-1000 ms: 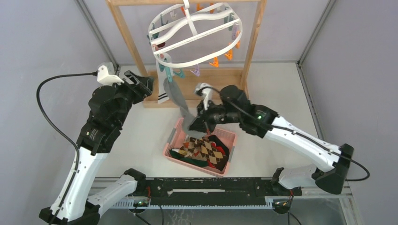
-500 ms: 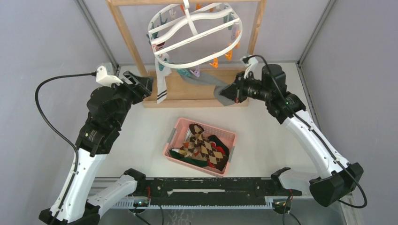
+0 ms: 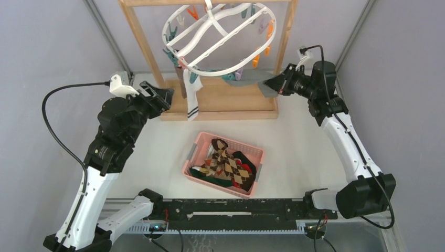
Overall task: Remove the socks clipped to the hanger
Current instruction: Remove the sock from the hanger.
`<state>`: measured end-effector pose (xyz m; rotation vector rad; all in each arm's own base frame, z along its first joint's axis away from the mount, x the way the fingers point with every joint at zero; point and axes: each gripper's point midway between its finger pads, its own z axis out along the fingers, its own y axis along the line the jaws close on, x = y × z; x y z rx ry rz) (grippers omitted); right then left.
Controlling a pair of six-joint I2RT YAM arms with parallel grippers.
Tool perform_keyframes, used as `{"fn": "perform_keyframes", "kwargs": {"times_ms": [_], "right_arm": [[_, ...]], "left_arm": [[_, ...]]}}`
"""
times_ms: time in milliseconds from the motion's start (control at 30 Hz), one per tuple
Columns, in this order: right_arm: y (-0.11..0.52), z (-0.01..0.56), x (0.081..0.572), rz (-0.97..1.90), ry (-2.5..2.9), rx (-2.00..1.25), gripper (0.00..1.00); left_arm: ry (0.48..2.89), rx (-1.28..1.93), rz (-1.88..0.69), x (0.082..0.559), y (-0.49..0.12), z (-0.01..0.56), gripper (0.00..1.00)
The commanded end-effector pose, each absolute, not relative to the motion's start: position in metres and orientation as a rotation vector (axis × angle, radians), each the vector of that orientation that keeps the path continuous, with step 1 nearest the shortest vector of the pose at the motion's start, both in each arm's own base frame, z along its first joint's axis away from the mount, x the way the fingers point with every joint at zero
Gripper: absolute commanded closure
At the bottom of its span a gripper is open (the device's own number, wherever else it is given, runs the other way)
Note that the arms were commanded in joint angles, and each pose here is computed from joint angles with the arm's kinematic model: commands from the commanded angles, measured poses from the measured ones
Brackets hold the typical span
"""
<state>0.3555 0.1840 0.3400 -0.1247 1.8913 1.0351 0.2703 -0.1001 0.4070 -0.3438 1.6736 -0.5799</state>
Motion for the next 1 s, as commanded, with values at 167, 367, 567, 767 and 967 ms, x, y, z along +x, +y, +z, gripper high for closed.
{"fn": "perform_keyframes", "kwargs": {"times_ms": [167, 367, 567, 767, 967], "right_arm": [[0.123, 0.364, 0.424, 1.003, 1.772, 0.162, 1.0], [0.101, 0.369, 0.45, 0.973, 1.758, 0.232, 1.0], [0.113, 0.371, 0.445, 0.997, 1.782, 0.199, 1.0], [0.157, 0.347, 0.394, 1.037, 1.88, 0.081, 1.0], [0.188, 0.335, 0.341, 1.021, 1.966, -0.084, 1.0]], "left_arm": [[1.654, -0.301, -0.656, 0.26, -0.108, 0.42, 0.26], [1.658, -0.281, -0.671, 0.262, -0.113, 0.422, 0.25], [1.659, -0.268, -0.669, 0.265, -0.115, 0.423, 0.25], [1.659, -0.262, -0.674, 0.267, -0.117, 0.426, 0.25], [1.659, -0.272, -0.71, 0.268, -0.122, 0.429, 0.26]]}}
